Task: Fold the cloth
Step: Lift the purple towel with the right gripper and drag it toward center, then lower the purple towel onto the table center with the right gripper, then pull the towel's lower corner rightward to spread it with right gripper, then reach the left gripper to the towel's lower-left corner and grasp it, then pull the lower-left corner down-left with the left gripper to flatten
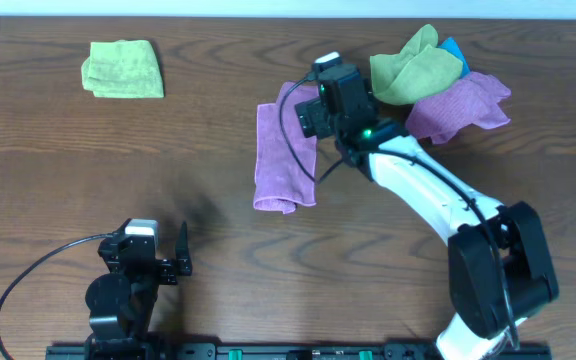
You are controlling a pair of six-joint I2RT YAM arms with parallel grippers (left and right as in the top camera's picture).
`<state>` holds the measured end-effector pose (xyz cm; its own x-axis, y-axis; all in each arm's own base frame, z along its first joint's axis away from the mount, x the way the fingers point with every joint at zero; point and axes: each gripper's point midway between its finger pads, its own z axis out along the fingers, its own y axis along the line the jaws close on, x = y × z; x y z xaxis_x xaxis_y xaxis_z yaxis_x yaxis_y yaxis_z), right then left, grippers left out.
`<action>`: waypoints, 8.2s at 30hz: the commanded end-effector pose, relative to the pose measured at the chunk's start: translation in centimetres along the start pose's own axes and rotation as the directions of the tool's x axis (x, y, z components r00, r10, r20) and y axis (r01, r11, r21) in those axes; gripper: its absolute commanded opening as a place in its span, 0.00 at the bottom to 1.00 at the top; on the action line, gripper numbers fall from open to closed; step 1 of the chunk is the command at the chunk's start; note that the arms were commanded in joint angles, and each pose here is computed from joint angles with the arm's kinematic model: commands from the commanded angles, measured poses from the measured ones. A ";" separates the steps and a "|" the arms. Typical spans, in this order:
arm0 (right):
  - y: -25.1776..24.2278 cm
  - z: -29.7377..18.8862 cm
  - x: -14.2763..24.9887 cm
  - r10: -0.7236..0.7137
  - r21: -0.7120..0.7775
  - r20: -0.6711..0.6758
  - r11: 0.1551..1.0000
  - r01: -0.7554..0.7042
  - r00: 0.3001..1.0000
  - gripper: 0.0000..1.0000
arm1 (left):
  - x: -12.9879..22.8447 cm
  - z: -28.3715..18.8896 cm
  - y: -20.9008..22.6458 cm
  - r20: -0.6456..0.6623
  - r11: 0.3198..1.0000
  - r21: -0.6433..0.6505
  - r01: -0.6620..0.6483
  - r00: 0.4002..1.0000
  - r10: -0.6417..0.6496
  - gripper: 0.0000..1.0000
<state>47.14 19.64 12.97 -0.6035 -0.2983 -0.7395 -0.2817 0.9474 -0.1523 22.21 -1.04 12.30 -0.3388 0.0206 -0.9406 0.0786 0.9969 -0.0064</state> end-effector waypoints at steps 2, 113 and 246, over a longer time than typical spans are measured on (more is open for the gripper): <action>-2.2 -5.1 -6.3 0.010 0.074 0.117 0.997 -0.018 0.993 0.99 | 0.9 0.3 -0.1 -0.021 1.000 0.003 -0.007 1.000 0.007 0.95; -5.4 -8.0 21.1 0.434 0.278 -0.404 0.897 -0.344 0.806 0.01 | 0.8 0.0 -2.8 -0.099 0.827 0.130 0.547 0.837 -0.538 0.96; -5.2 -12.3 14.2 0.431 0.062 -0.251 0.901 -0.430 0.867 0.68 | 9.0 10.4 -28.1 -0.895 0.613 -0.323 0.721 -0.023 -0.445 0.06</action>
<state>30.45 9.02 10.37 -0.8442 0.1202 -0.5223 0.0591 0.9895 0.1322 26.06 -30.40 0.98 -0.8361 -0.4040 0.3711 -0.5485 0.6262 -0.5541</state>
